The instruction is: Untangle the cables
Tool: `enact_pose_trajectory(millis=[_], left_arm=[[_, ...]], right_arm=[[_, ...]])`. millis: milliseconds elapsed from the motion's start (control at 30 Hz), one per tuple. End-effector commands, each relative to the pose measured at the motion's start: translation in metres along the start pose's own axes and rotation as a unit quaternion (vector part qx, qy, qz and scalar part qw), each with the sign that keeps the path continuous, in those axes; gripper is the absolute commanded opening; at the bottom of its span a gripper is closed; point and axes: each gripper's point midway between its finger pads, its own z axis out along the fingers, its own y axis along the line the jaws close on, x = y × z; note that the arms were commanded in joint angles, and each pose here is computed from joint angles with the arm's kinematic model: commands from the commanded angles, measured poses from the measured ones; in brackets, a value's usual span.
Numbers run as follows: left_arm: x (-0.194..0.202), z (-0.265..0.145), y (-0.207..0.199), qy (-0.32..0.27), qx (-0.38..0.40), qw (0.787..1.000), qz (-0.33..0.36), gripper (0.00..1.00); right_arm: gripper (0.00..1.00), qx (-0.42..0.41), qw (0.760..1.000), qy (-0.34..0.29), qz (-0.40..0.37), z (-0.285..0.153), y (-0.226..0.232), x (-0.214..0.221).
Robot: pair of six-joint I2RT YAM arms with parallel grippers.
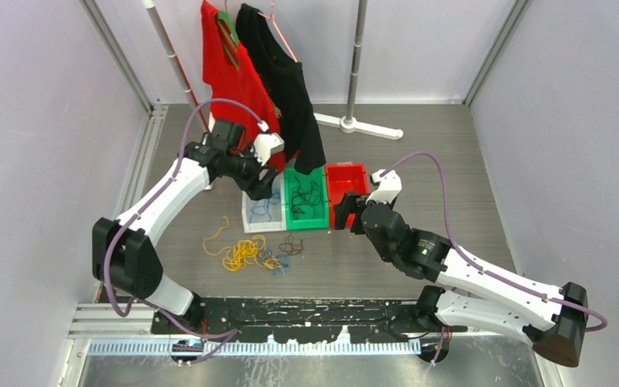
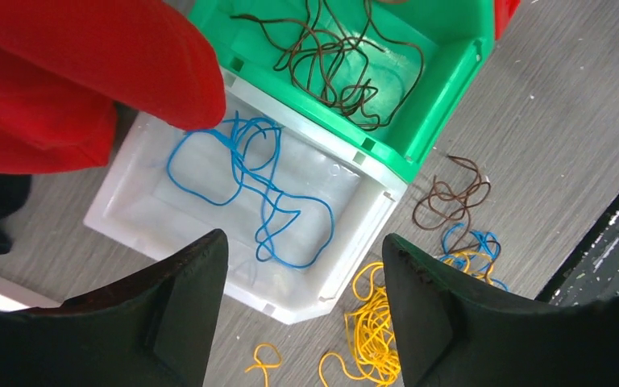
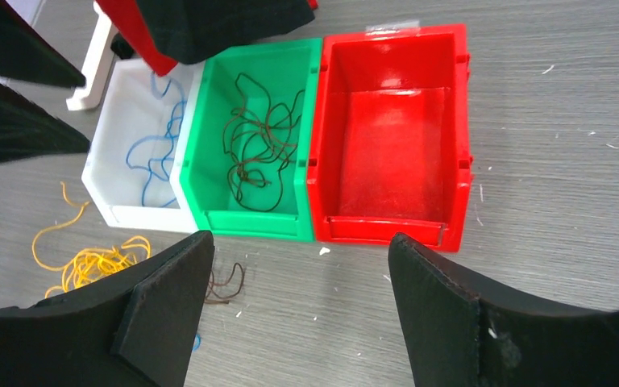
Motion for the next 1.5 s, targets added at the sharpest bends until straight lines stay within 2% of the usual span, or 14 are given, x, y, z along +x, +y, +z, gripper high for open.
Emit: enact_pose_trajectory(millis=[0, 167, 233, 333, 500, 633, 800, 900, 1100, 1333, 1467], left_arm=[[-0.020, -0.044, -0.016, -0.031, 0.017, 0.999, 0.028, 0.73], [0.024, -0.061, -0.050, 0.008, 0.079, 0.996, 0.041, 0.73], [0.045, -0.063, -0.055, 0.027, 0.081, 0.996, 0.040, 0.73], [0.077, -0.061, -0.064, 0.055, 0.099, 0.993, 0.036, 0.72], [0.113, -0.067, -0.084, 0.071, 0.135, 0.986, 0.060, 0.66], [0.135, -0.057, -0.072, 0.090, 0.104, 0.989, 0.051, 0.54], [0.136, -0.059, -0.092, 0.075, 0.166, 0.983, 0.036, 0.56], [0.137, -0.051, -0.086, 0.069, 0.153, 0.985, 0.038, 0.58], [0.172, -0.022, -0.070, 0.103, 0.121, 0.986, 0.058, 0.59], [0.186, -0.011, -0.056, 0.117, 0.091, 0.986, 0.083, 0.49], [0.201, -0.005, -0.042, 0.130, 0.062, 0.981, 0.127, 0.40]], right_arm=[[0.84, -0.056, 0.998, 0.007, 0.003, 0.002, 0.030, -0.008], [0.80, -0.103, 0.992, 0.072, -0.022, 0.016, 0.062, 0.020], [0.78, -0.114, 0.989, 0.088, -0.025, 0.023, 0.073, 0.031], [0.76, -0.138, 0.985, 0.104, -0.025, 0.030, 0.090, 0.046], [0.75, -0.173, 0.973, 0.147, -0.041, 0.040, 0.119, 0.075], [0.73, -0.181, 0.969, 0.159, -0.049, 0.044, 0.130, 0.088], [0.72, -0.184, 0.964, 0.185, -0.056, 0.048, 0.131, 0.112], [0.70, -0.176, 0.959, 0.215, -0.061, 0.052, 0.131, 0.133], [0.62, -0.203, 0.944, 0.244, -0.087, 0.044, 0.150, 0.162], [0.51, -0.181, 0.931, 0.294, -0.122, 0.042, 0.152, 0.207], [0.41, -0.170, 0.924, 0.317, -0.127, 0.044, 0.151, 0.223]])
